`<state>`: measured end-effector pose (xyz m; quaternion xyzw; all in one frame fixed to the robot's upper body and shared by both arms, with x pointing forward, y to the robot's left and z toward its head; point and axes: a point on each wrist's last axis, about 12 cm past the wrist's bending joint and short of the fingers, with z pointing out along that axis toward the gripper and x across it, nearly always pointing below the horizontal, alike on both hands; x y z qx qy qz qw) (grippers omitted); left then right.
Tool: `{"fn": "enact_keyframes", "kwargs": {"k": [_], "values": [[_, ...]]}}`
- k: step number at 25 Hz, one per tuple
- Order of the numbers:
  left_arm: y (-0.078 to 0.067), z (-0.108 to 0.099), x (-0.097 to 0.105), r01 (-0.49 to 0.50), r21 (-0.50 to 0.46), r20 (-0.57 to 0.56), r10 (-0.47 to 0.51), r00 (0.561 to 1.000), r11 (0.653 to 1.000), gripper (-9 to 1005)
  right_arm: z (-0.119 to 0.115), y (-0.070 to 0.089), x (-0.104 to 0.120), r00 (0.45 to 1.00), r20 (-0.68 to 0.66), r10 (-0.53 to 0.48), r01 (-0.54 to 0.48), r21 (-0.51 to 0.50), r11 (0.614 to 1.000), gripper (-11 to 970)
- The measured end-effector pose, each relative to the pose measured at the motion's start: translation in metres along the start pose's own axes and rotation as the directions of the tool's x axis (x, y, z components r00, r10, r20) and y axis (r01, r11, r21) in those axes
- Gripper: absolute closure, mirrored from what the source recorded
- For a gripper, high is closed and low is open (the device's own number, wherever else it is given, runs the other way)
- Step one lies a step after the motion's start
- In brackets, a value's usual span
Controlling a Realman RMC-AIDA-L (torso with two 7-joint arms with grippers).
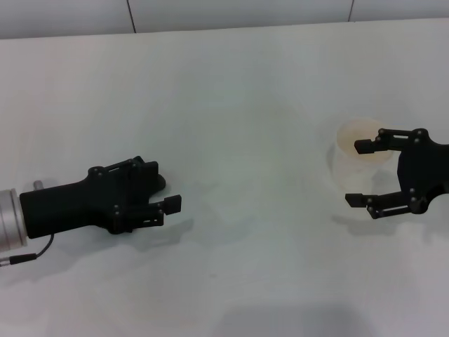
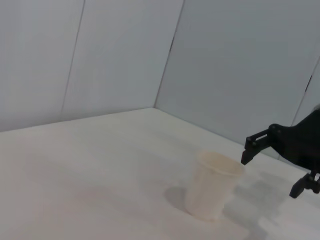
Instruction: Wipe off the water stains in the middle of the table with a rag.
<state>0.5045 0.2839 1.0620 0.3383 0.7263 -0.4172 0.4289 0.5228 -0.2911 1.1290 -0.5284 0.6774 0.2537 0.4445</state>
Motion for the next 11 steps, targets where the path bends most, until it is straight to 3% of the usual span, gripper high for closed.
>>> {"fn": "enact_keyframes", "kwargs": {"k": [11], "values": [[-0.0009,0.0027,0.0036,-0.019,0.000,-0.020,0.019,1.000,1.000,103,0.0026,0.0006,0.0019,0.999,0.032,0.006,-0.005,0.000,1.000,87]]}}
